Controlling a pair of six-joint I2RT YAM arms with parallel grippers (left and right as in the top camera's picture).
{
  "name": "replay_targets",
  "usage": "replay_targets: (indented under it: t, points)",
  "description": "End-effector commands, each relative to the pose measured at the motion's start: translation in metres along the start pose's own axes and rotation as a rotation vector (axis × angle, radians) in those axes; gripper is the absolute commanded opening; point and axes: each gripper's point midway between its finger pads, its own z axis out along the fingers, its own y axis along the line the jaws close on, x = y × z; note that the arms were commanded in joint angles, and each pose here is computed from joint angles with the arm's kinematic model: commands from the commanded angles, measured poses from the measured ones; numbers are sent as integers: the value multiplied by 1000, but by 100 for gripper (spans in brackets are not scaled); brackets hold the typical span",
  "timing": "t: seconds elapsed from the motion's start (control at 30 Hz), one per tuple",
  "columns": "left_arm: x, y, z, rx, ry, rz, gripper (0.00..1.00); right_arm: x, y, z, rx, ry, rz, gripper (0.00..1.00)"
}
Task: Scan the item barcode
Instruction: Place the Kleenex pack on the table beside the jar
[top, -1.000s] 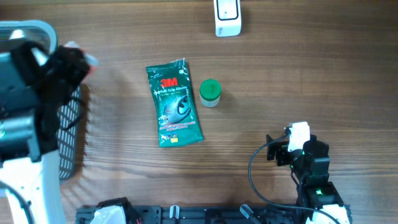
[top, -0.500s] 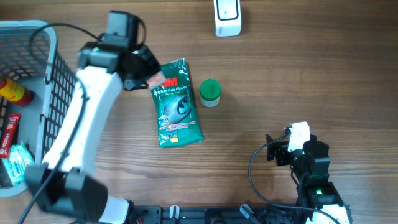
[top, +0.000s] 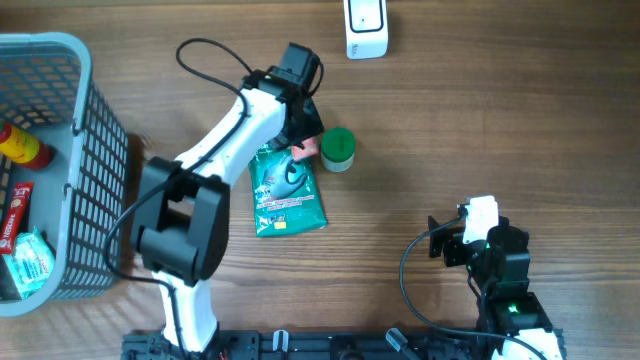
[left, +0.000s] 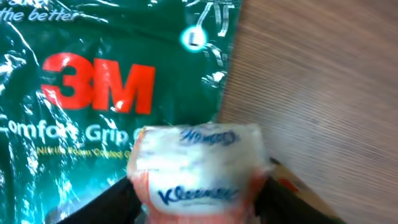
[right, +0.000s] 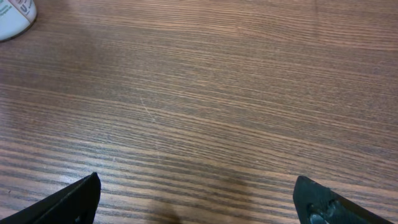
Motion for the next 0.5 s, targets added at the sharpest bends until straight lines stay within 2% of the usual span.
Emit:
replay_targets:
  t: [0.0,0.03,0.1,0.2,0.3,0.37,0.43,0.47]
  points:
    - [-18,8,-8,-46,-79,64,78,-1,-1,0,8,-4,-12,100]
    - [-20,8,-14,-39,-88,76,91,-1,-1,0,8,-4,-12,100]
    - [-29,6,-41,-11,-141,74,100,-1,-1,0,8,-4,-12,100]
    - [-44,8,-90,14,-250,58,100,-1,-1,0,8,-4,-12,100]
    - [-65,22,-168,14,-438,36,100,-1,-1,0,8,-4,-12,100]
    - [-78,46,-230,-18,-614,1,100,-1,-1,0,8,-4,-12,100]
    - [-84,91,-297,-68,-798,-107,100,-1,-1,0,8,-4,-12,100]
    - [-84,102,-310,-73,-831,-134,100,-1,-1,0,8,-4,-12,100]
